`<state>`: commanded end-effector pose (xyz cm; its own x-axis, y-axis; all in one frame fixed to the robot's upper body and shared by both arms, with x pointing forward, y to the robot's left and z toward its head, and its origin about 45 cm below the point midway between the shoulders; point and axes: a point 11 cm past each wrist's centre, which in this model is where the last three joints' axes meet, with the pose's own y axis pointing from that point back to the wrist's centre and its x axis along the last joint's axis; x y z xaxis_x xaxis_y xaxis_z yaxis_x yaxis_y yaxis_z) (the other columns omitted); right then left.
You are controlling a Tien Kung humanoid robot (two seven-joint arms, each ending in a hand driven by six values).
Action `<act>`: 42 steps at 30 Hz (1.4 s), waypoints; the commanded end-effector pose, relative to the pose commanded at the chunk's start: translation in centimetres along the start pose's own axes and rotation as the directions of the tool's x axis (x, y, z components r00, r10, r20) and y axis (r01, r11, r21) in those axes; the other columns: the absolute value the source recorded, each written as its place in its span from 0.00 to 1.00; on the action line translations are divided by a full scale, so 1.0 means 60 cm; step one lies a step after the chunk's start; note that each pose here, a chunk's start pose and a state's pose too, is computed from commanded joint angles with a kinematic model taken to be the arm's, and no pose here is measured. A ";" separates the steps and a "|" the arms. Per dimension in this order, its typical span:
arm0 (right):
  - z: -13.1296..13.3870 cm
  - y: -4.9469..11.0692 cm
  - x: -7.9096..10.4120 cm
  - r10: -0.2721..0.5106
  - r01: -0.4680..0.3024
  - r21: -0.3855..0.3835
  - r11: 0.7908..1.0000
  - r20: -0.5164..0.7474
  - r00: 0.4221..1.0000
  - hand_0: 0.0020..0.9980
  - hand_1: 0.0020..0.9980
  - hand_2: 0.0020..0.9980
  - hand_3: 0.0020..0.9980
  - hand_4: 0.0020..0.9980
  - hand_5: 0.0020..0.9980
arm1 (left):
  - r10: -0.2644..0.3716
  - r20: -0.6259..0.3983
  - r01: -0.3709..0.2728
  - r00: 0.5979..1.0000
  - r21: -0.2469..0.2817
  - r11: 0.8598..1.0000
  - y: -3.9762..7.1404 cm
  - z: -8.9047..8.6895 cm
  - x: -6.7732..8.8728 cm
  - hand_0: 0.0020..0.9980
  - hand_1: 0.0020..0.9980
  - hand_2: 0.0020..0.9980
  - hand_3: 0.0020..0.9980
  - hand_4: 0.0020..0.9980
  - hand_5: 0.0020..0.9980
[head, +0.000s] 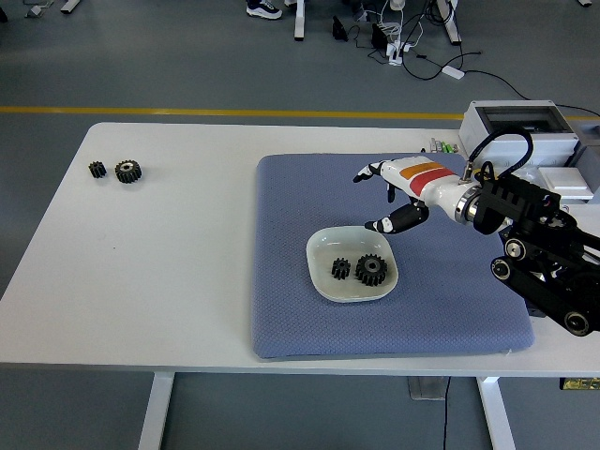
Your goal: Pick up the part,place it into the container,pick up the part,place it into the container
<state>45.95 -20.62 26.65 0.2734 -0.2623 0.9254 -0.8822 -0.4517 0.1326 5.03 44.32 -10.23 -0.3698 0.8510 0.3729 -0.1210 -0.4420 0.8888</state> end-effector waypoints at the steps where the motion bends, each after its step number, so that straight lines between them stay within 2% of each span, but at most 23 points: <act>1: 0.020 0.009 0.012 0.039 -0.038 -0.027 0.999 0.056 0.998 0.24 0.43 0.79 0.74 0.91 0.33 | 0.000 0.000 0.000 1.000 -0.001 1.000 0.000 0.000 0.000 0.71 0.68 0.72 0.59 0.71 0.65; 3: 0.048 0.023 0.027 0.096 -0.087 -0.067 0.994 0.148 0.984 0.24 0.43 0.79 0.74 0.91 0.33 | 0.000 0.000 0.000 1.000 0.000 1.000 0.000 0.000 0.000 0.71 0.68 0.72 0.59 0.71 0.65; 4: 0.063 0.031 0.033 0.124 -0.109 -0.089 0.990 0.191 0.974 0.35 0.51 0.79 0.72 0.97 0.44 | 0.000 0.000 0.000 1.000 0.000 1.000 0.000 -0.001 0.000 0.71 0.68 0.72 0.59 0.71 0.65; 9: 0.135 0.092 0.057 0.262 -0.204 -0.178 0.963 0.416 0.871 0.35 0.51 0.79 0.72 0.97 0.44 | 0.005 0.000 -0.005 1.000 0.000 1.000 0.000 -0.001 0.003 0.71 0.68 0.72 0.59 0.71 0.65; 10: 0.146 0.105 0.060 0.275 -0.212 -0.185 0.960 0.457 0.846 0.54 0.62 0.81 0.73 1.00 0.59 | 0.005 0.000 -0.005 1.000 -0.001 1.000 0.000 -0.001 0.004 0.71 0.68 0.72 0.59 0.71 0.65; 12: 0.167 0.129 0.064 0.309 -0.230 -0.210 0.950 0.538 0.784 0.54 0.62 0.81 0.73 1.00 0.59 | 0.005 0.000 -0.005 1.000 -0.001 1.000 0.000 -0.001 0.004 0.71 0.68 0.72 0.59 0.71 0.65; 15: 0.194 0.160 0.067 0.356 -0.249 -0.255 0.934 0.655 0.667 0.54 0.62 0.81 0.73 1.00 0.59 | 0.005 0.000 -0.005 1.000 -0.001 1.000 0.000 -0.002 0.004 0.71 0.68 0.72 0.59 0.71 0.65; 16: 0.201 0.167 0.065 0.359 -0.242 -0.265 0.933 0.696 0.622 0.82 0.79 0.87 0.88 1.00 1.00 | 0.004 0.000 -0.004 1.000 -0.002 1.000 0.000 -0.002 0.004 0.71 0.68 0.72 0.59 0.71 0.65; 19: 0.213 0.186 0.048 0.339 -0.212 -0.268 0.940 0.805 0.487 0.82 0.79 0.87 0.88 1.00 1.00 | 0.001 0.000 -0.001 1.000 -0.003 1.000 0.000 -0.003 0.002 0.71 0.68 0.72 0.59 0.71 0.65; 22: 0.220 0.202 0.032 0.333 -0.218 -0.271 0.937 0.881 0.335 0.82 0.79 0.87 0.88 1.00 1.00 | -0.003 -0.002 0.003 1.000 -0.002 1.000 0.000 -0.004 -0.001 0.71 0.68 0.72 0.59 0.71 0.65; 23: 0.222 0.206 0.028 0.334 -0.227 -0.276 0.934 0.899 0.282 0.89 0.86 0.89 0.91 1.00 1.00 | -0.004 -0.002 0.004 1.000 -0.001 1.000 0.000 -0.005 -0.002 0.71 0.68 0.72 0.59 0.71 0.65; 26: 0.228 0.221 0.017 0.346 -0.263 -0.310 0.914 0.933 0.103 0.89 0.86 0.89 0.91 1.00 1.00 | -0.005 -0.002 0.005 1.000 0.002 1.000 0.001 -0.008 -0.004 0.71 0.68 0.72 0.59 0.71 0.65; 27: 0.232 0.226 0.016 0.352 -0.274 -0.323 0.906 0.934 0.063 0.89 0.86 0.89 0.91 1.00 1.00 | -0.005 -0.001 0.005 1.000 0.003 1.000 0.001 -0.008 -0.004 0.71 0.68 0.72 0.59 0.71 0.65; 30: 0.242 0.239 0.010 0.381 -0.291 -0.355 0.888 0.924 0.034 0.90 0.86 0.89 0.91 1.00 1.00 | -0.005 0.001 0.005 1.000 0.004 1.000 0.001 -0.009 -0.004 0.71 0.68 0.72 0.59 0.71 0.65; 37: 0.265 0.279 -0.025 0.486 -0.308 -0.453 0.837 0.873 0.036 0.90 0.85 0.88 0.89 1.00 1.00 | -0.006 0.003 0.006 1.000 0.005 1.000 0.001 -0.010 -0.006 0.71 0.68 0.72 0.59 0.71 0.65; 40: 0.268 0.289 -0.044 0.517 -0.289 -0.481 0.828 0.854 0.062 0.90 0.85 0.88 0.89 1.00 1.00 | -0.008 0.004 0.008 1.000 0.008 1.000 0.001 -0.013 -0.007 0.71 0.68 0.72 0.59 0.71 0.65; 42: 0.265 0.296 -0.059 0.526 -0.282 -0.492 0.823 0.849 0.055 0.88 0.84 0.86 0.88 1.00 1.00 | -0.009 0.005 0.009 1.000 0.009 1.000 0.001 -0.014 -0.009 0.71 0.68 0.72 0.59 0.71 0.65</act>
<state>35.40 -41.27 20.06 -0.1241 -0.9757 -0.1808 -0.9923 0.1220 0.0227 4.44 43.61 -10.57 -0.3640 0.8565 0.3660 -0.1160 -0.4316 0.8946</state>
